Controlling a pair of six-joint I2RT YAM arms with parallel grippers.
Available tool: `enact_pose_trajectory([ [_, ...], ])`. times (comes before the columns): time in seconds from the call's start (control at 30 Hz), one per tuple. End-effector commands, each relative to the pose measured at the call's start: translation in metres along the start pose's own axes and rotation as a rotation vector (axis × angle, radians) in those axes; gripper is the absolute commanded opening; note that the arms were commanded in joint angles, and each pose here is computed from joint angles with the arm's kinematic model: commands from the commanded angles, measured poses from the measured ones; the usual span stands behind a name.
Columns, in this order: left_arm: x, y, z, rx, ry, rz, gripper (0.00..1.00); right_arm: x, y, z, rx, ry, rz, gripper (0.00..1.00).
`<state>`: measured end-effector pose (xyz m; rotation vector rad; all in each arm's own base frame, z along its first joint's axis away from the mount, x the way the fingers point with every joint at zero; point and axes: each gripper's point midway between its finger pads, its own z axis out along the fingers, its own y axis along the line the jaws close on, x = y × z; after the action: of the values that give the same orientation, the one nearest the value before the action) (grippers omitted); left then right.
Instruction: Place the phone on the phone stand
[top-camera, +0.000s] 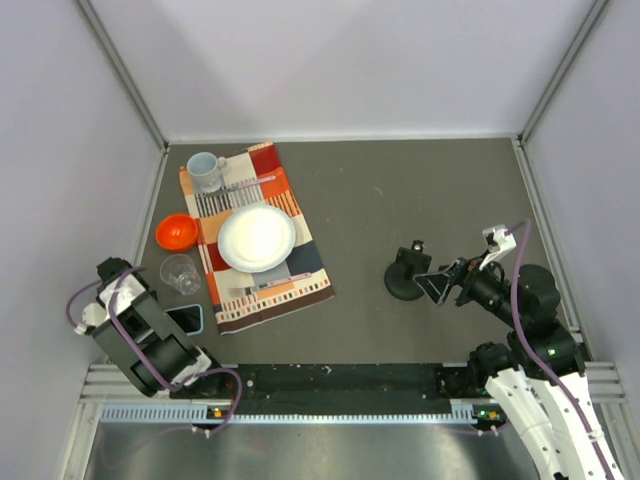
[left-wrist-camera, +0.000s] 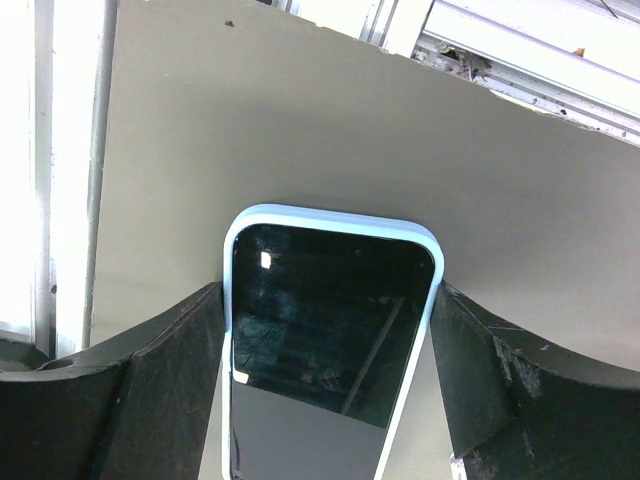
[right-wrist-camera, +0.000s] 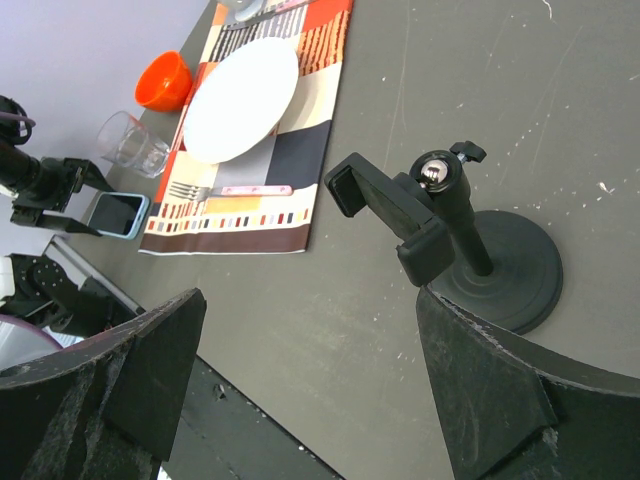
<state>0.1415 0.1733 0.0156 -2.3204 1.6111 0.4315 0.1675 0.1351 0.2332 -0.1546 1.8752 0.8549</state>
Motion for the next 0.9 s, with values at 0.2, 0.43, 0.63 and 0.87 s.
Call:
enact_pose_trajectory([
  [0.2, -0.017, 0.01, -0.002, -0.022, -0.089, -0.024, 0.33, -0.015, 0.01, -0.003, -0.036, -0.055, -0.042, 0.87],
  [0.43, -0.038, 0.013, -0.028, 0.001, -0.171, -0.038, 0.0, -0.014, 0.009, -0.002, -0.033, -0.052, -0.039, 0.88],
  [0.63, -0.043, 0.022, -0.039, -0.023, -0.185, -0.069, 0.0, -0.013, 0.009, -0.001, -0.036, -0.05, -0.04, 0.88],
  [0.87, -0.051, 0.026, -0.05, -0.017, -0.219, -0.1, 0.0, -0.013, 0.01, -0.001, -0.04, -0.049, -0.039, 0.88],
])
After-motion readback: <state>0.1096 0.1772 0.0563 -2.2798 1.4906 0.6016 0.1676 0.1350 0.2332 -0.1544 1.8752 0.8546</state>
